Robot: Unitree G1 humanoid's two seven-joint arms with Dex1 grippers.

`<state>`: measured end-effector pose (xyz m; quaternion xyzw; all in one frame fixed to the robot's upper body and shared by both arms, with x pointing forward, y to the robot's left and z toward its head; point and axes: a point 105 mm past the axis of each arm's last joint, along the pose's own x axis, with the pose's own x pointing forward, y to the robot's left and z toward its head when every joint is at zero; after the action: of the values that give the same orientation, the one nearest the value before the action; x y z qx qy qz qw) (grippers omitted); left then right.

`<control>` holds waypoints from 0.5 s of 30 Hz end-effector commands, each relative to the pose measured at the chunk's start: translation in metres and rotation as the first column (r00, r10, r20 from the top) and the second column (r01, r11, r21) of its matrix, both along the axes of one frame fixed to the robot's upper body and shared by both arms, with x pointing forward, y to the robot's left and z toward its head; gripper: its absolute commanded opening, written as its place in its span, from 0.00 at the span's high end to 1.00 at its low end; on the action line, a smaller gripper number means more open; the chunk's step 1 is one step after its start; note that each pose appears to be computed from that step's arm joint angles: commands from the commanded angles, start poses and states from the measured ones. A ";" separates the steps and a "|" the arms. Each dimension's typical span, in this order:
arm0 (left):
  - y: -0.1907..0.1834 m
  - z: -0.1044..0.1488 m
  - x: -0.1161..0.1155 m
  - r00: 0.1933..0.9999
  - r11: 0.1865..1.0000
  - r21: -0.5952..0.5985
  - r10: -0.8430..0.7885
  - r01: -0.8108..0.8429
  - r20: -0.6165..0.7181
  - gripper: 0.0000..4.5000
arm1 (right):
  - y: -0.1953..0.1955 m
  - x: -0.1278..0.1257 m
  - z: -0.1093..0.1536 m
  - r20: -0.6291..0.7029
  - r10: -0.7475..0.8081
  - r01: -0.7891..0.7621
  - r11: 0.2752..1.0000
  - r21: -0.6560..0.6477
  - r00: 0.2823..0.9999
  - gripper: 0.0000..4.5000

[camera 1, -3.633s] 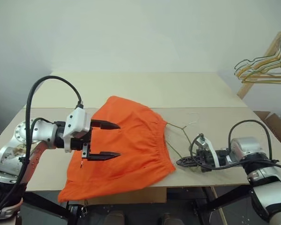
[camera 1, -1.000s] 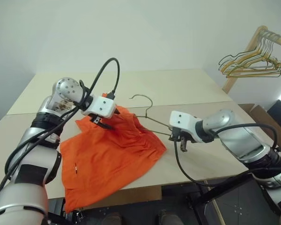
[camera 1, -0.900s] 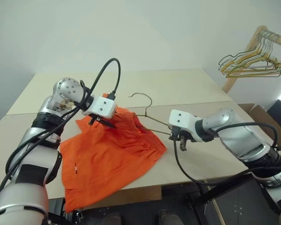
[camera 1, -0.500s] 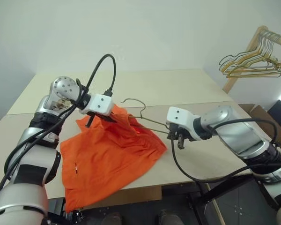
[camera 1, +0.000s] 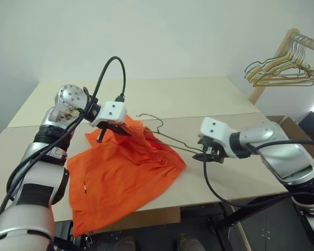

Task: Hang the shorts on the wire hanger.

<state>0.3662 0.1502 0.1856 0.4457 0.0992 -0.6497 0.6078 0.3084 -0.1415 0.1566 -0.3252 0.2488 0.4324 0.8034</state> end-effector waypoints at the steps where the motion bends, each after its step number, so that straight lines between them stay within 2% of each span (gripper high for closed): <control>1: 0.004 0.011 -0.001 1.000 0.999 -0.034 0.010 -0.009 0.022 1.00 | -0.018 0.002 0.021 0.062 -0.090 0.087 0.995 0.046 0.994 0.01; 8: 0.007 0.009 0.005 0.995 0.992 -0.081 0.090 -0.093 -0.045 1.00 | -0.060 0.004 0.037 0.044 -0.301 0.288 0.939 0.190 0.952 0.01; 11: 0.004 0.013 0.007 0.988 0.981 -0.141 0.119 -0.133 -0.103 1.00 | -0.071 -0.007 0.044 0.025 -0.307 0.289 0.918 0.270 0.951 0.01; 15: 0.002 0.020 0.010 0.977 0.965 -0.194 0.149 -0.177 -0.151 1.00 | -0.077 -0.029 0.055 -0.002 -0.259 0.228 0.845 0.484 0.966 0.01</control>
<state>0.3725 0.1558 0.1830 0.3320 0.1403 -0.6380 0.6804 0.2875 -0.2211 0.1873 -0.1049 0.2078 0.3437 0.9098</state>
